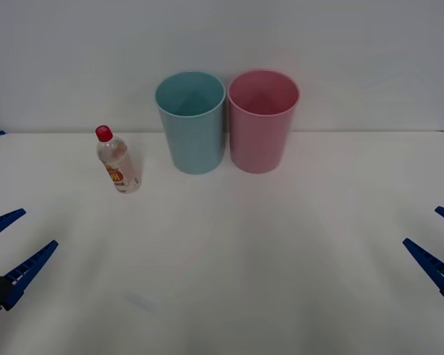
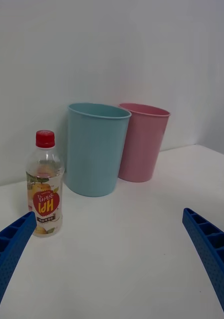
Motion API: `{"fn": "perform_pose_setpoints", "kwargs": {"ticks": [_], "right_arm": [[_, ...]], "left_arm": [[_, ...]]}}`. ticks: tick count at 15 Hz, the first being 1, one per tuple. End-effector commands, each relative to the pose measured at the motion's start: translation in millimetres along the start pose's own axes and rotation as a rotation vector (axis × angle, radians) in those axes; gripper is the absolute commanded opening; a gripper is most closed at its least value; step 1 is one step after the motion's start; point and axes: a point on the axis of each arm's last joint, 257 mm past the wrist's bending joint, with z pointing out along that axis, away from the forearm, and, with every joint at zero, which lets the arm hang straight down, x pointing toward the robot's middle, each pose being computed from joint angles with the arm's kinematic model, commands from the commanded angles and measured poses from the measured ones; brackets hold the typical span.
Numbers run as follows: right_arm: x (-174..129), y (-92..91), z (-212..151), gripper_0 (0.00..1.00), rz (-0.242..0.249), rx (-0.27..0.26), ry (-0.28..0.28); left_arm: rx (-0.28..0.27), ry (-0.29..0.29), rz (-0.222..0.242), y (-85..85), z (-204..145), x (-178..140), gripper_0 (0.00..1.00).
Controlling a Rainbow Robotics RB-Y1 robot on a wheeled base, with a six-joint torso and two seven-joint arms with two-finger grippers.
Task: Grasp the object on the table and drop it into the matching bin: aluminum can to the light blue bin, PET bottle to the pink bin.
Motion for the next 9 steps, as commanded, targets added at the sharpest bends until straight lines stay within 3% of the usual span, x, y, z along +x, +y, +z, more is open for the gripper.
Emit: {"fn": "perform_pose_setpoints", "kwargs": {"ticks": [1, 2, 3, 9], "right_arm": [[0, 0.0, 0, 1.00, 0.000, 0.000, 0.000], [0, 0.0, 0, 1.00, 0.000, 0.000, 0.000], [0, 0.0, 0, 1.00, 0.000, 0.000, 0.000], [0, 0.0, 0, 1.00, 0.000, 0.000, 0.000]], "left_arm": [[0.000, 0.000, 0.000, 0.0, 0, 0, 1.00], [0.000, 0.000, 0.000, 0.0, 0, 0, 1.00], [-0.034, -0.009, -0.042, 4.1, -5, 11, 1.00], [-0.048, -0.008, -0.058, 7.7, -3, 16, 1.00]]}}
